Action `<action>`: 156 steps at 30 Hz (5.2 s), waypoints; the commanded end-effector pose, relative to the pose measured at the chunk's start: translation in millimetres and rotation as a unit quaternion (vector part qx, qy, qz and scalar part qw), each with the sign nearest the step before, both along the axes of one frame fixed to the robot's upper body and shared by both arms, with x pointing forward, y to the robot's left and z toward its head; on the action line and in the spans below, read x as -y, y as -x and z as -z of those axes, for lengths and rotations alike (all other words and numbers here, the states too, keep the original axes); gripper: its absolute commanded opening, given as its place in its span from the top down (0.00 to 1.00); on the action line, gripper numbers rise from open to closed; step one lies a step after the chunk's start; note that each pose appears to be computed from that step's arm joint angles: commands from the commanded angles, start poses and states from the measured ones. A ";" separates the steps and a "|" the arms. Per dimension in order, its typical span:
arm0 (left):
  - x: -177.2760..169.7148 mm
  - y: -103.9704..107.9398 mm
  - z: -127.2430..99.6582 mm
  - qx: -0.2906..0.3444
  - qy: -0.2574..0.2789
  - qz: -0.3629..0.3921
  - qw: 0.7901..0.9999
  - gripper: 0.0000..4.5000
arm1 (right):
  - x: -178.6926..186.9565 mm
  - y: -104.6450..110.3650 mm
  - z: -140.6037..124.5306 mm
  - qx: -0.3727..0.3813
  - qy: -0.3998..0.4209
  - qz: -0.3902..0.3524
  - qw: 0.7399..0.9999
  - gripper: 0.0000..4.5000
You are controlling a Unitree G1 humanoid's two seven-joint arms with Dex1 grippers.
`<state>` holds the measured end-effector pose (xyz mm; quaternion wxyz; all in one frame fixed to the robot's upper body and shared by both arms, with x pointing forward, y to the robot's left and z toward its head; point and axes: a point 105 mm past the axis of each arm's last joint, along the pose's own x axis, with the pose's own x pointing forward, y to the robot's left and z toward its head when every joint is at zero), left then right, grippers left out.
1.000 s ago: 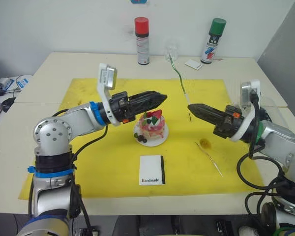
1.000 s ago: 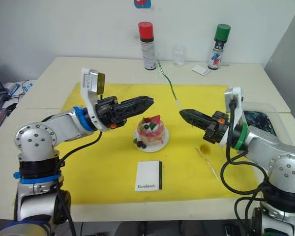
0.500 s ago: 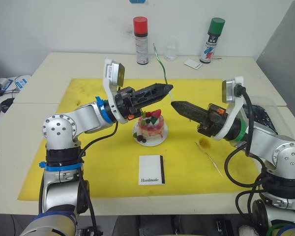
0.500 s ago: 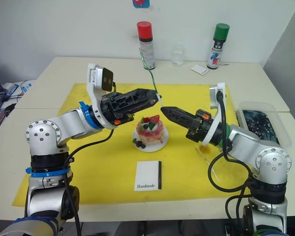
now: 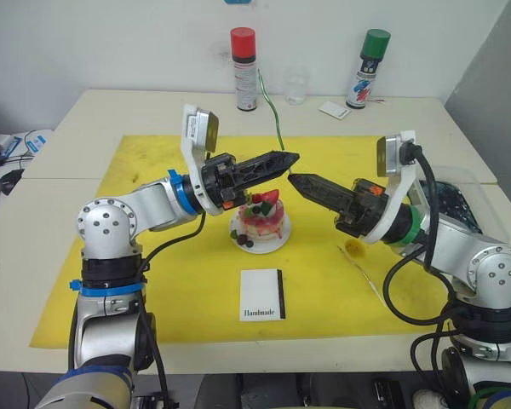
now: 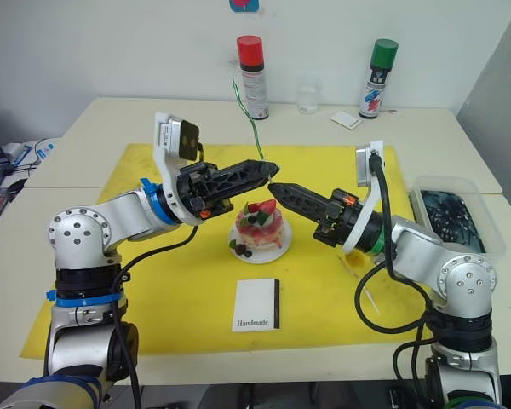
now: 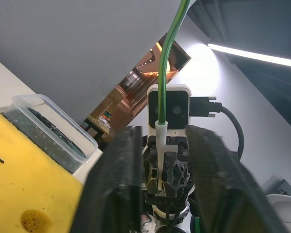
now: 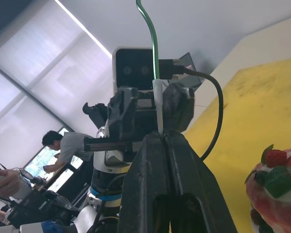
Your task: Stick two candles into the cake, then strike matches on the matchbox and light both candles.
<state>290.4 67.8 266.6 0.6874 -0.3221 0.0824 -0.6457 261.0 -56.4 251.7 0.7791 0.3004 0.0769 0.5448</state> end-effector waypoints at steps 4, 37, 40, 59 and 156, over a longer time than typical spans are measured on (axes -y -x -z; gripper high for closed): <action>0.4 1.3 -4.9 0.022 0.005 0.002 1.000 1.00 | -2.2 9.5 -9.8 0.014 -0.012 -0.017 1.000 1.00; -70.6 -47.4 61.2 0.255 -0.217 -0.231 0.913 1.00 | 9.7 9.7 39.8 0.338 0.365 -0.029 0.867 0.00; -70.3 -49.6 61.5 0.256 -0.212 -0.234 0.914 1.00 | 10.1 12.6 43.3 0.337 0.367 -0.030 0.867 0.00; -64.3 -52.9 68.2 0.232 -0.207 -0.233 0.921 1.00 | 10.7 16.3 45.2 0.329 0.367 -0.038 0.869 0.00; -78.9 36.5 65.8 0.329 -0.337 -0.003 0.882 0.00 | 107.7 33.5 53.3 0.247 0.448 0.136 0.848 0.00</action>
